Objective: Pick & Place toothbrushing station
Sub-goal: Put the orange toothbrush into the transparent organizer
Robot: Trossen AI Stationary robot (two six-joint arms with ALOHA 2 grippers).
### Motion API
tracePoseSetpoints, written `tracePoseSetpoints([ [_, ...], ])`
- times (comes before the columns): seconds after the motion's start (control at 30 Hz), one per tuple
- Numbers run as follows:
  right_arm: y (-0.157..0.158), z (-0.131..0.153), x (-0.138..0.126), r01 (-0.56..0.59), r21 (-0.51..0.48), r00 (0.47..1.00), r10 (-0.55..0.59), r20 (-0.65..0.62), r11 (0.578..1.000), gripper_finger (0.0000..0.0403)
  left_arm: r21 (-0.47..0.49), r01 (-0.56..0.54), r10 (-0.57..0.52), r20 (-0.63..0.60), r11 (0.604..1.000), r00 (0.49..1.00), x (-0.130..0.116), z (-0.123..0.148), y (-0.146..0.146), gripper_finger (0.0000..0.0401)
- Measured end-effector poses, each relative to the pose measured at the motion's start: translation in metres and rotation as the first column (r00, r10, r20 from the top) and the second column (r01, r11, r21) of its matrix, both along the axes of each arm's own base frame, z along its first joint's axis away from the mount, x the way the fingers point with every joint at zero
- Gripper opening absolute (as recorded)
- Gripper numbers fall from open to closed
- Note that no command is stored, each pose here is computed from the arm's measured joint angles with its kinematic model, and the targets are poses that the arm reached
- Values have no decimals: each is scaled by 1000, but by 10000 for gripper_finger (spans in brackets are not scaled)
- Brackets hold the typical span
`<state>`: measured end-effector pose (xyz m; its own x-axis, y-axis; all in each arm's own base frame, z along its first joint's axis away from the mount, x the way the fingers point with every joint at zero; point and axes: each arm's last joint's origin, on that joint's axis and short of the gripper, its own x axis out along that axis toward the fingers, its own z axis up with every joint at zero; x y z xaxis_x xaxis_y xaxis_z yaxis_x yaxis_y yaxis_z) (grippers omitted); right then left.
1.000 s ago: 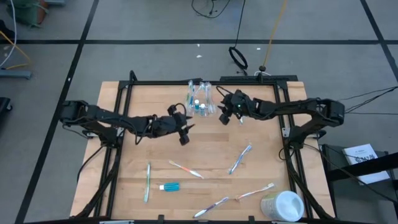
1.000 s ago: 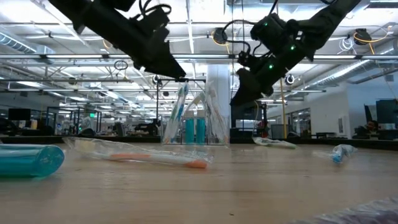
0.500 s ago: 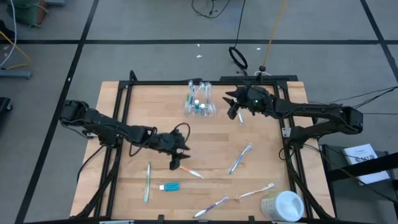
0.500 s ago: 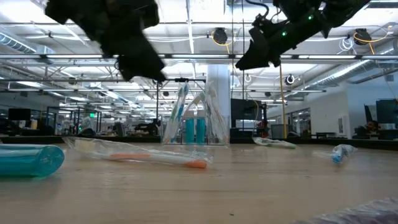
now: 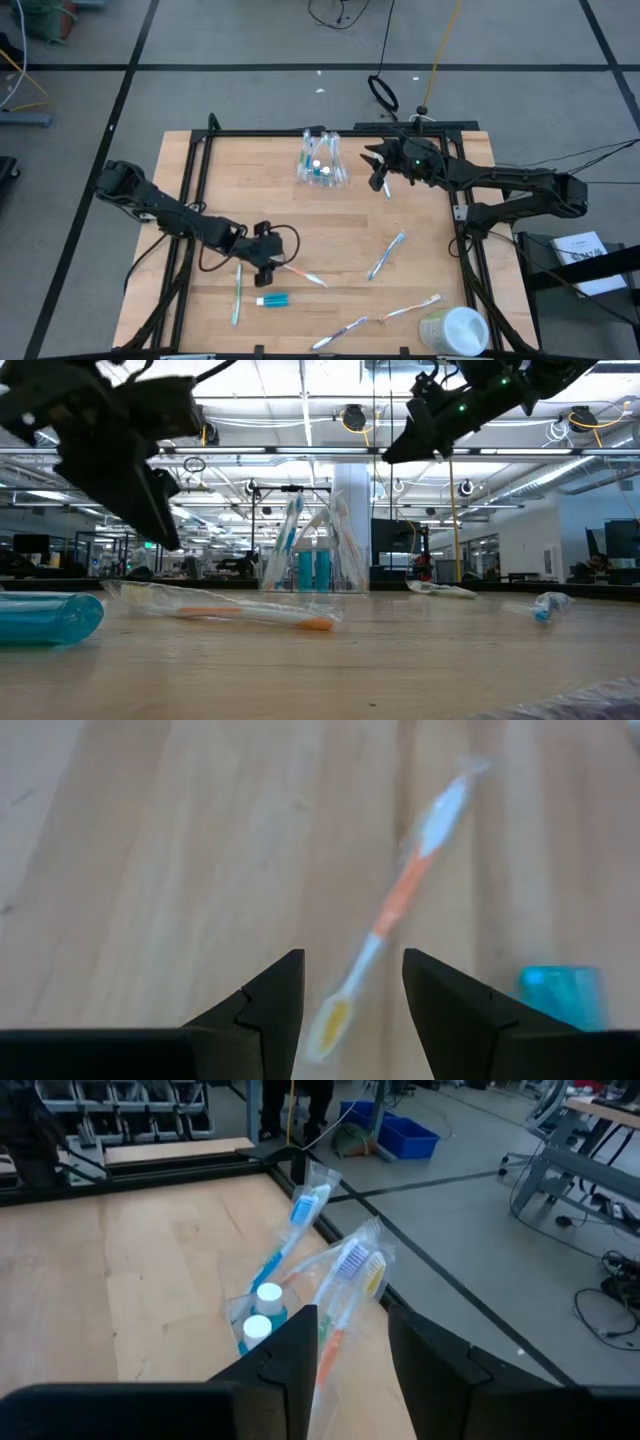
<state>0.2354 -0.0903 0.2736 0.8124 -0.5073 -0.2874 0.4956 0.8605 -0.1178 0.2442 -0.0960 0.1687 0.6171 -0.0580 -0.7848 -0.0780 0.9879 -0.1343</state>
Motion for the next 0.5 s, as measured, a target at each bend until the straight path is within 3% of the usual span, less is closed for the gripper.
tracePoseSetpoints([
  [0.1, 0, 2, 0, -3, -17, 1000, 3, 12, 1000, 116, 27, -23, 23, 6, 999, 1000, -5, -9, 3, 177],
  [0.33, 0, 2, 1, -3, -18, 1000, 3, 15, 1000, 116, -63, -9, 15, 90, 998, 996, -10, -22, 4, 177],
  [0.5, 0, 2, 1, -3, -18, 1000, 3, 15, 1000, 116, -63, -15, 21, 109, 998, 994, -16, -32, 7, 177],
])
